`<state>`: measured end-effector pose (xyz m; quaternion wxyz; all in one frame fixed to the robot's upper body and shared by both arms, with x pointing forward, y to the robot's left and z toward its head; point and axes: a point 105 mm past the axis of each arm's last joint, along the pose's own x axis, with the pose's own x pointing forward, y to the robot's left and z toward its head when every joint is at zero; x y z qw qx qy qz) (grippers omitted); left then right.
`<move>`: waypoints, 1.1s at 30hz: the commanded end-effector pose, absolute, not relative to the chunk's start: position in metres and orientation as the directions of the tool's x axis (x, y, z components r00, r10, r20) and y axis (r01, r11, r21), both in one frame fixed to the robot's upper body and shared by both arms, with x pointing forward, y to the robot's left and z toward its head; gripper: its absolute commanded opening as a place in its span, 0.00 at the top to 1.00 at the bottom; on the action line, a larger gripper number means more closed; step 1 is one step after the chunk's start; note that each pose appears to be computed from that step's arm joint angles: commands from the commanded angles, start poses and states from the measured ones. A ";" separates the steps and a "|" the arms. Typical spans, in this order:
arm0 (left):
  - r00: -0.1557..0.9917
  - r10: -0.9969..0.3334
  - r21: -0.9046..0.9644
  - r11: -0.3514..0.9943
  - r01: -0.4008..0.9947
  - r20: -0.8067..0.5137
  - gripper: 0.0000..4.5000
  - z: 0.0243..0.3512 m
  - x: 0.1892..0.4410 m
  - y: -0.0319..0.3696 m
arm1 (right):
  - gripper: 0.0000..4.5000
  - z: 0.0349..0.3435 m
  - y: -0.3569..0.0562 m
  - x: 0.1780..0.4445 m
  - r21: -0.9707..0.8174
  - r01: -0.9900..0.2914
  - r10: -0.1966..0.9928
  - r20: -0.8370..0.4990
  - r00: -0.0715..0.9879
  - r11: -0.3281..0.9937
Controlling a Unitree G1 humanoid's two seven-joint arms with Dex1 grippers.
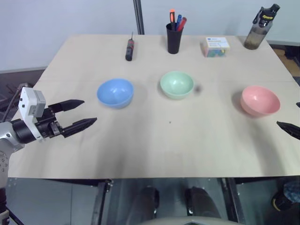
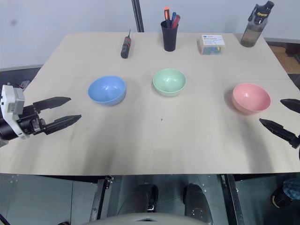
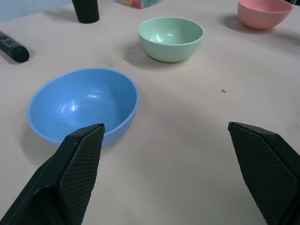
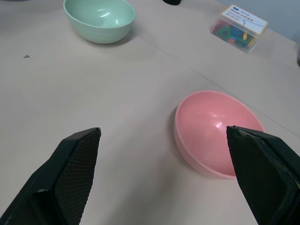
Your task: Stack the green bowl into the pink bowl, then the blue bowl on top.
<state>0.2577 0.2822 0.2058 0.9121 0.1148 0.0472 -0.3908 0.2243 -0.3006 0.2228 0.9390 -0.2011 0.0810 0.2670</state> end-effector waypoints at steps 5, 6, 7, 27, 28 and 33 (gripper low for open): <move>0.624 -0.776 0.226 0.595 0.772 -0.089 0.01 0.217 0.269 0.245 | 0.00 0.215 -0.284 0.250 -0.395 -0.522 0.464 -0.239 0.853 0.756; 0.607 -0.791 0.227 0.578 0.784 -0.080 0.01 0.217 0.270 0.238 | 0.00 0.212 -0.281 0.257 -0.399 -0.515 0.459 -0.234 0.857 0.758; 0.582 -0.810 0.236 0.553 0.799 -0.072 0.01 0.216 0.269 0.230 | 0.00 0.208 -0.277 0.264 -0.394 -0.517 0.459 -0.238 0.856 0.760; 0.388 -0.917 0.299 0.397 0.868 0.089 0.01 0.232 0.267 0.145 | 0.81 0.153 -0.279 0.370 -0.428 -0.431 0.306 -0.331 0.893 0.795; 0.396 -0.914 0.296 0.405 0.865 0.093 0.01 0.232 0.267 0.146 | 0.91 0.154 -0.278 0.370 -0.430 -0.433 0.311 -0.327 0.892 0.792; 0.494 -0.865 0.295 0.496 0.817 0.087 0.01 0.227 0.278 0.155 | 0.98 0.166 -0.248 0.361 -0.437 -0.527 0.428 -0.309 0.849 0.729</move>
